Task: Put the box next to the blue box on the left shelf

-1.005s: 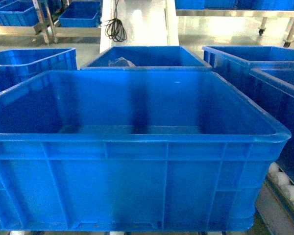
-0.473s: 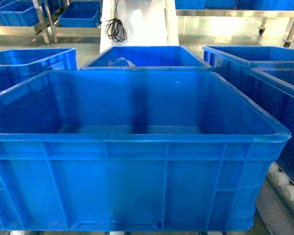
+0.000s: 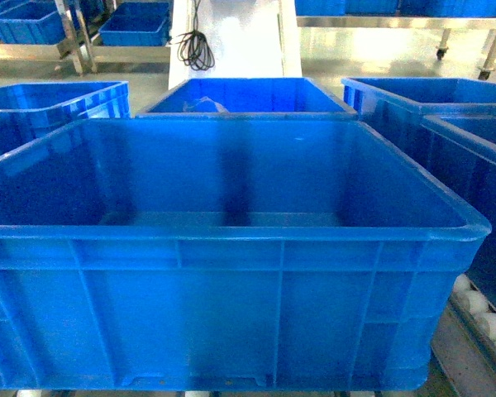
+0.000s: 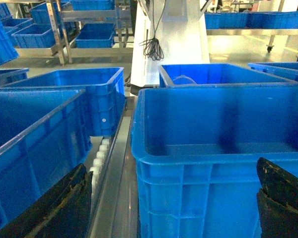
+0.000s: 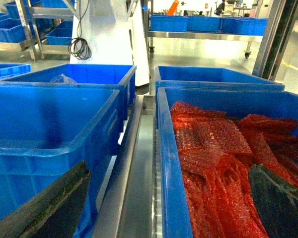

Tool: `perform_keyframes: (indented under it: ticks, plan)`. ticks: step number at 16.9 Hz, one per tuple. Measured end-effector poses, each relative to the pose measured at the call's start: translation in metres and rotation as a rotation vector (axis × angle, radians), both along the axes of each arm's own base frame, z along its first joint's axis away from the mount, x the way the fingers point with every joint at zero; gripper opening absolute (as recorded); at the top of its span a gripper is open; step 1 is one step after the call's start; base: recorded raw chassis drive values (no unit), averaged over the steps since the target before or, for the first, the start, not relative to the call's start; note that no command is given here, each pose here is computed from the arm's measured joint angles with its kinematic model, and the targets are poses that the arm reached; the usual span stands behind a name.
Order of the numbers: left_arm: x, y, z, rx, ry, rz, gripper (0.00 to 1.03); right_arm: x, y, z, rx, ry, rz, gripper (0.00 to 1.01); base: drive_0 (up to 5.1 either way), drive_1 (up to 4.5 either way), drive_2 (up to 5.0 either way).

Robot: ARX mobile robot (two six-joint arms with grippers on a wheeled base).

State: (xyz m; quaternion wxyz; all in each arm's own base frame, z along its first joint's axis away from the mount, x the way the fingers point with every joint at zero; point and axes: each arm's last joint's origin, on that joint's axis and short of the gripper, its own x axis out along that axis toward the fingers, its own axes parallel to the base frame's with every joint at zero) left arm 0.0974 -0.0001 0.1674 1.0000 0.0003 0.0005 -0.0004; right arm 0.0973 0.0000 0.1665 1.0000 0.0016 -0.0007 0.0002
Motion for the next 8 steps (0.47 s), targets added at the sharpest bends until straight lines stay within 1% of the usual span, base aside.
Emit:
perform_keyframes:
  ticks: [8]
  plan:
    - [0.0,0.0,0.0,0.0,0.0,0.0,0.98,0.0,0.0,0.0,0.0,0.0,0.0,0.98,0.0,0.0,0.0]
